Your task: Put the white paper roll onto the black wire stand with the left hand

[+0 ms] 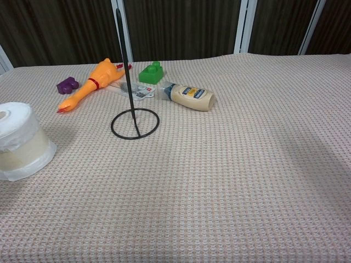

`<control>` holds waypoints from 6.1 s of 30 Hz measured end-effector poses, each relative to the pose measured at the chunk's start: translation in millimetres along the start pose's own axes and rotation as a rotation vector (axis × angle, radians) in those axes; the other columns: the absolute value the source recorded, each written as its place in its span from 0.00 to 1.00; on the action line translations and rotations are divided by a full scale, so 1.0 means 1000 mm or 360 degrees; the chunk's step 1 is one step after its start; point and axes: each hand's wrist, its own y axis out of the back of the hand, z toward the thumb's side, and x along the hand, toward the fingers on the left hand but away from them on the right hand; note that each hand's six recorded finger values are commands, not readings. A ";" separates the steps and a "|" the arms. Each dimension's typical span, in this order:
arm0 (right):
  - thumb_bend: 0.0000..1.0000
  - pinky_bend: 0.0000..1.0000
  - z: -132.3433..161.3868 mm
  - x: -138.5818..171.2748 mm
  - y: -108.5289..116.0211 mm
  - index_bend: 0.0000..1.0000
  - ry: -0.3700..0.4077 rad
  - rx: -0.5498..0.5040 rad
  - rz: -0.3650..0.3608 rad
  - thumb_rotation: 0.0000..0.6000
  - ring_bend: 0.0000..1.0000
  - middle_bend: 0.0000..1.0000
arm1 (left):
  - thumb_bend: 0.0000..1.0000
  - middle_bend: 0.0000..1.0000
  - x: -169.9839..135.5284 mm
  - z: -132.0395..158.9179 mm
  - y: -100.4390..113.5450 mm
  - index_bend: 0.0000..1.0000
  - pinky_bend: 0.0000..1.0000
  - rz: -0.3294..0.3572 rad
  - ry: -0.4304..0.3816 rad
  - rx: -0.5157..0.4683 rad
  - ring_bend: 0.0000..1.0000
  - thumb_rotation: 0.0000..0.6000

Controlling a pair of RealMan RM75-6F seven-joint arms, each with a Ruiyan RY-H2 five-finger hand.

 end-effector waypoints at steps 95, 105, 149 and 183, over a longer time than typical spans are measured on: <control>0.14 0.00 -0.002 0.011 0.020 0.00 0.0045 -0.0118 -0.0080 1.00 0.00 0.00 | 0.80 0.86 0.189 0.115 0.135 0.69 1.00 0.1012 -0.0296 -0.0958 0.87 1.00; 0.14 0.00 -0.014 0.011 0.032 0.00 -0.0005 -0.0167 -0.0139 1.00 0.00 0.00 | 0.79 0.86 0.245 0.146 0.136 0.69 1.00 0.0898 -0.0223 -0.1045 0.88 1.00; 0.14 0.00 -0.026 0.016 0.047 0.00 -0.0005 -0.0253 -0.0176 1.00 0.00 0.00 | 0.77 0.85 0.287 0.210 0.065 0.69 1.00 0.0723 -0.0190 -0.0918 0.87 1.00; 0.14 0.00 -0.026 0.019 0.048 0.00 0.0008 -0.0246 -0.0177 1.00 0.00 0.00 | 0.39 0.00 0.288 0.209 0.053 0.00 0.03 0.0458 -0.0208 -0.0878 0.00 1.00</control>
